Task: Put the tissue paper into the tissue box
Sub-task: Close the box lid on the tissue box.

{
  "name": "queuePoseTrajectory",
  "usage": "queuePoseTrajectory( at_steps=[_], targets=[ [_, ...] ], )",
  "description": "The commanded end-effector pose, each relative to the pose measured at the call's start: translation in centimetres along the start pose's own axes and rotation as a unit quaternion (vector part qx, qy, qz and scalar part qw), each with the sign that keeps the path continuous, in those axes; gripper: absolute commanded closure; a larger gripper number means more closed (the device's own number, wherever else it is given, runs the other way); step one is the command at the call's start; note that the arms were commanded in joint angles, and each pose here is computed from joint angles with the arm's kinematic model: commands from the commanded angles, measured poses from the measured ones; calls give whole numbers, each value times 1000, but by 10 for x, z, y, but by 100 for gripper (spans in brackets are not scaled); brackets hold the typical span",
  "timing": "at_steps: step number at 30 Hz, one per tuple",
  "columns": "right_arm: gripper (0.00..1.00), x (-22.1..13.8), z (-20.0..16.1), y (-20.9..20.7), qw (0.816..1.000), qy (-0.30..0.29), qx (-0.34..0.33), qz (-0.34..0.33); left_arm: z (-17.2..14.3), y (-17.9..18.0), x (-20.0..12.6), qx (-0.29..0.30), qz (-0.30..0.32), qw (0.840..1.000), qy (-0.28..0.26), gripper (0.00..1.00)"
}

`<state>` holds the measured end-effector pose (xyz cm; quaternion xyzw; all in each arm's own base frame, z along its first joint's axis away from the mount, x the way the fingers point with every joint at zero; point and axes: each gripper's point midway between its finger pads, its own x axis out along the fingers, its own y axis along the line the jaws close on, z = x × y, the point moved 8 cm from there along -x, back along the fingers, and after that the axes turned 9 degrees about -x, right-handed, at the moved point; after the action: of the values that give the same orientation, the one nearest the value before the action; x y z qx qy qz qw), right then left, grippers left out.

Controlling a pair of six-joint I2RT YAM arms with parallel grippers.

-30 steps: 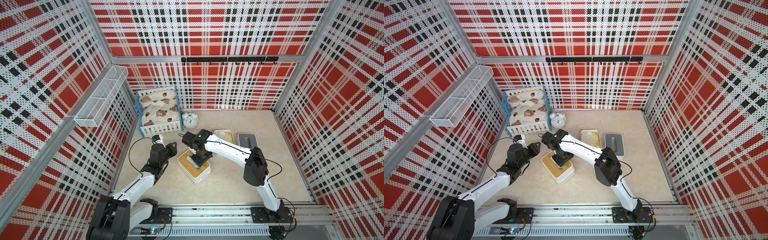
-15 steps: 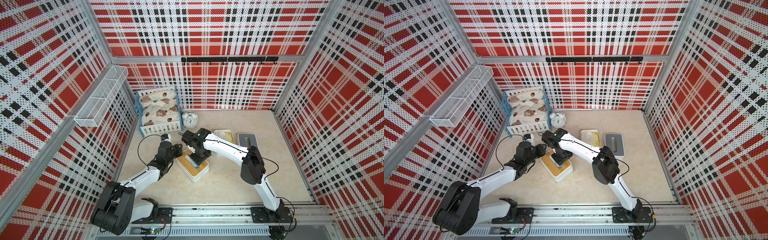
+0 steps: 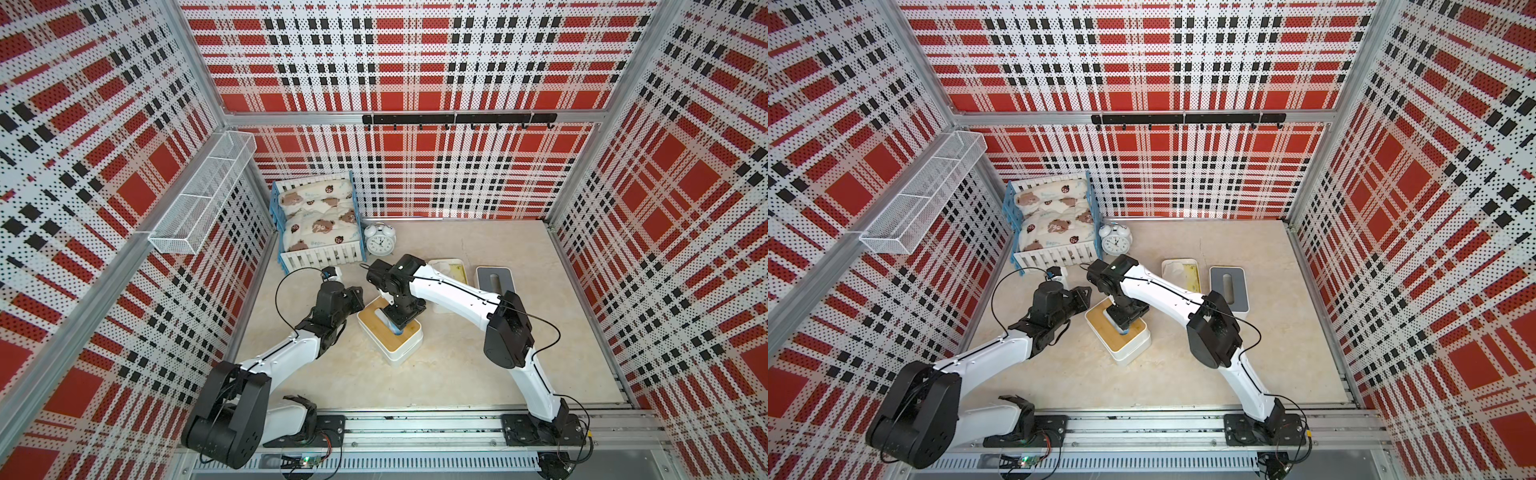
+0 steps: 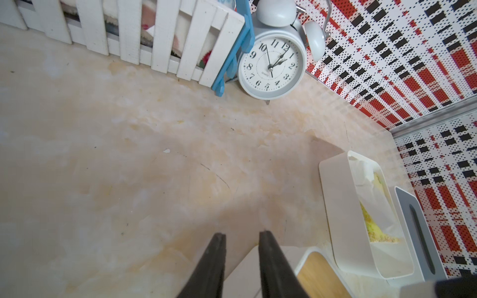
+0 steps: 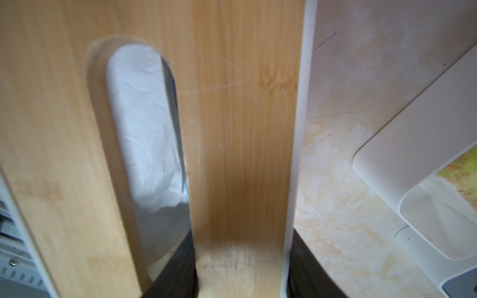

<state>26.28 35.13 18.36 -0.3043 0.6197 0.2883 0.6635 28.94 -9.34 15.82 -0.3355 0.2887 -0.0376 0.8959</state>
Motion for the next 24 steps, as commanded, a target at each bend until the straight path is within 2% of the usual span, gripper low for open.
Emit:
queuePoseTrajectory(
  at_steps=[1, 9, 20, 22, 24],
  targets=[
    [70, -3, 5, -11, 1000, -20, 11, 3, 9, -8, -2, 13, -2, 1000, -15, 71],
    [71, 18, 29, -22, 1000, -14, 15, 7, 16, -12, -7, 22, 4, 999, -28, 71],
    [71, 40, 20, -21, 1000, 14, 18, 11, 9, -6, 5, 24, 12, 1000, -13, 71],
    [72, 33, 22, -22, 1000, -1, 21, 7, 10, -7, 7, 25, 13, 1000, -13, 72],
    [72, 14, 30, -25, 999, -43, 29, -4, 11, -8, 8, 25, 11, 1000, -14, 72]
  ],
)
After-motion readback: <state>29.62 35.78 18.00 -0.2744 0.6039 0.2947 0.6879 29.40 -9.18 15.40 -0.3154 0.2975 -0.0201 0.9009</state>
